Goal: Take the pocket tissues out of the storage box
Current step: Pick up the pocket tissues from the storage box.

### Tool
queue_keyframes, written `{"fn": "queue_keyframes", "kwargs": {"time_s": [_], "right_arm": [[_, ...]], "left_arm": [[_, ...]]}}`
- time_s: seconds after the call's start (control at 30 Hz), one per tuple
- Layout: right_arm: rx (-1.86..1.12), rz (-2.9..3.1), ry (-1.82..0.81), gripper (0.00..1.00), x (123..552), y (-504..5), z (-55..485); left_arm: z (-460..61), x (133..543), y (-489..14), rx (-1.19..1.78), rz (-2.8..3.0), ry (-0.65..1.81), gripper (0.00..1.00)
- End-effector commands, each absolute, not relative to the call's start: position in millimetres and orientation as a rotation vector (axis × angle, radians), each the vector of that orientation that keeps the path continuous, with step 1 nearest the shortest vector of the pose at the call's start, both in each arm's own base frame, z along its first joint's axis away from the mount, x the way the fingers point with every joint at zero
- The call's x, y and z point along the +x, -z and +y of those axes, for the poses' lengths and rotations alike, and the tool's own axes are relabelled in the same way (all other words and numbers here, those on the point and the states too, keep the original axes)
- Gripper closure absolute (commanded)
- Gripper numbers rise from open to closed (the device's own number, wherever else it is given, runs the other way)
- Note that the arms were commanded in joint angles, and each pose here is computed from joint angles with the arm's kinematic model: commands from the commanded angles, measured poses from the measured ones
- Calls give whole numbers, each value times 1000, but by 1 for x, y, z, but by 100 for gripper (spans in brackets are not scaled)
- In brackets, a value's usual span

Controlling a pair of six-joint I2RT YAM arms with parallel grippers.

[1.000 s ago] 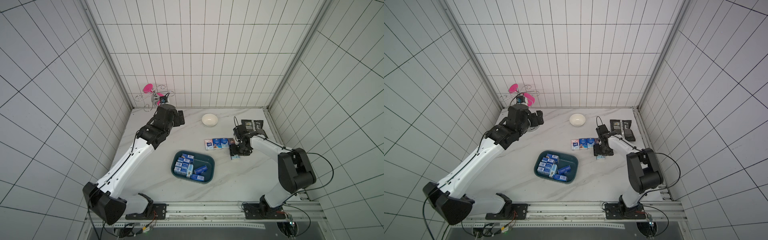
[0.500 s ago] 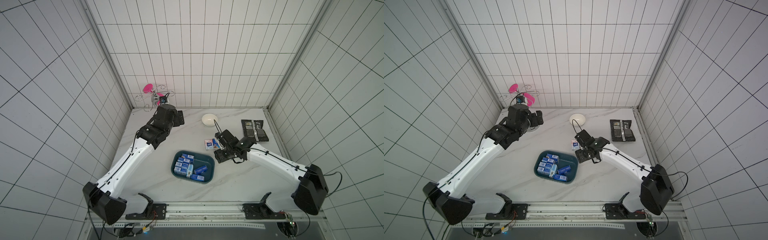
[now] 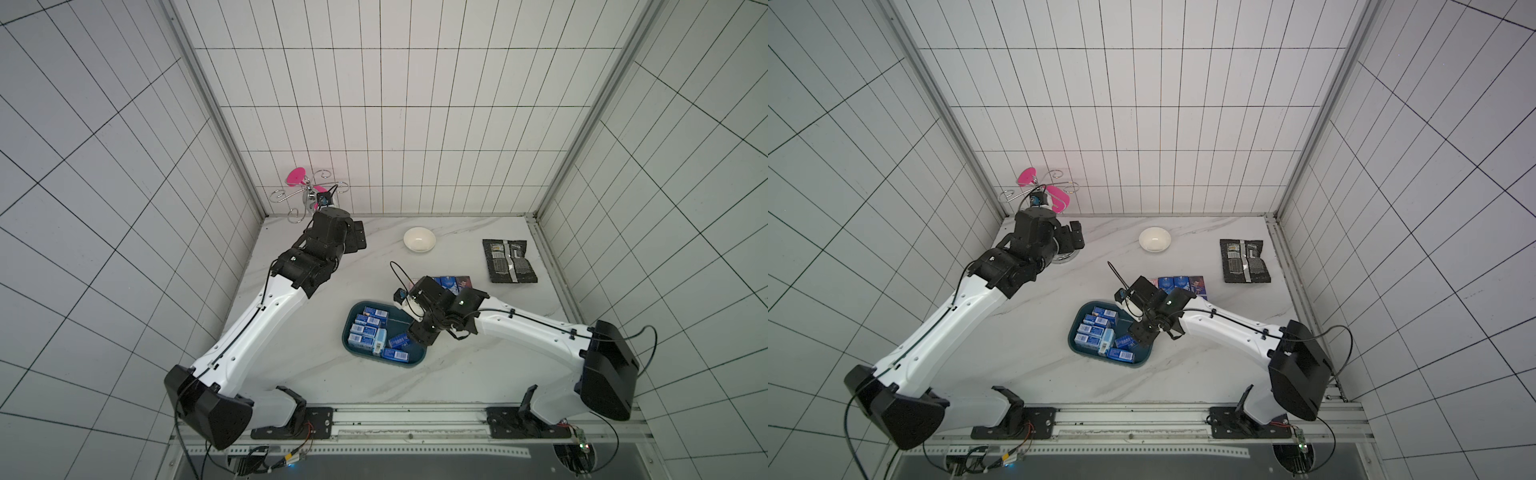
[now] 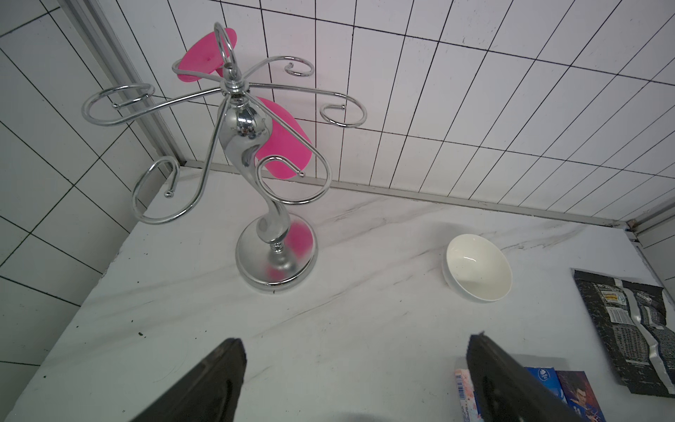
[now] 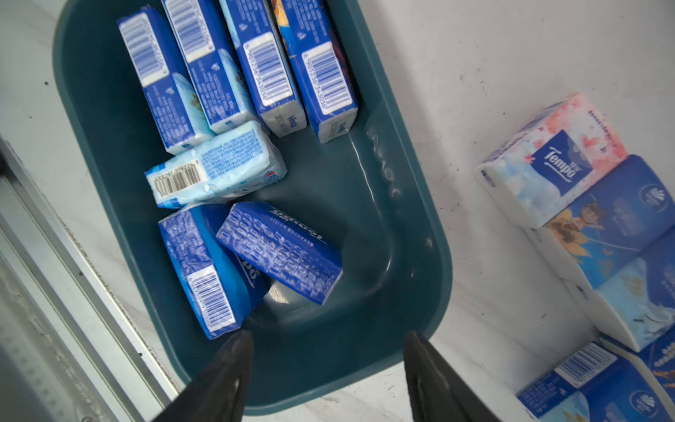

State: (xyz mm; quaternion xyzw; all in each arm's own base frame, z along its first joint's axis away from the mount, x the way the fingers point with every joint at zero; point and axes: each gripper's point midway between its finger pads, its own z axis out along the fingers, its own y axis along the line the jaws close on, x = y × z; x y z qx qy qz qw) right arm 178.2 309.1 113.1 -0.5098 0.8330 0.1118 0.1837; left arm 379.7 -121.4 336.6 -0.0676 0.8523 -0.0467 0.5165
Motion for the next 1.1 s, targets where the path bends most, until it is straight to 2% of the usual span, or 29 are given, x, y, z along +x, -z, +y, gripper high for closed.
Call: {"fn": "queue_keyframes", "kwargs": {"time_s": [0.0, 0.73, 0.9, 1.07], "right_arm": [[-1556, 2299, -282, 30, 175, -101, 310], [-1731, 2260, -169, 31, 180, -63, 341], [-1758, 2257, -195, 38, 179, -59, 346], [-1785, 2249, -254, 55, 171, -58, 348]], "left_arm": [[-113, 377, -353, -172, 2017, 100, 2], [-113, 377, -354, -172, 2008, 107, 2], [-110, 375, -355, -174, 2006, 106, 2], [-109, 373, -355, -177, 2003, 108, 2]]}}
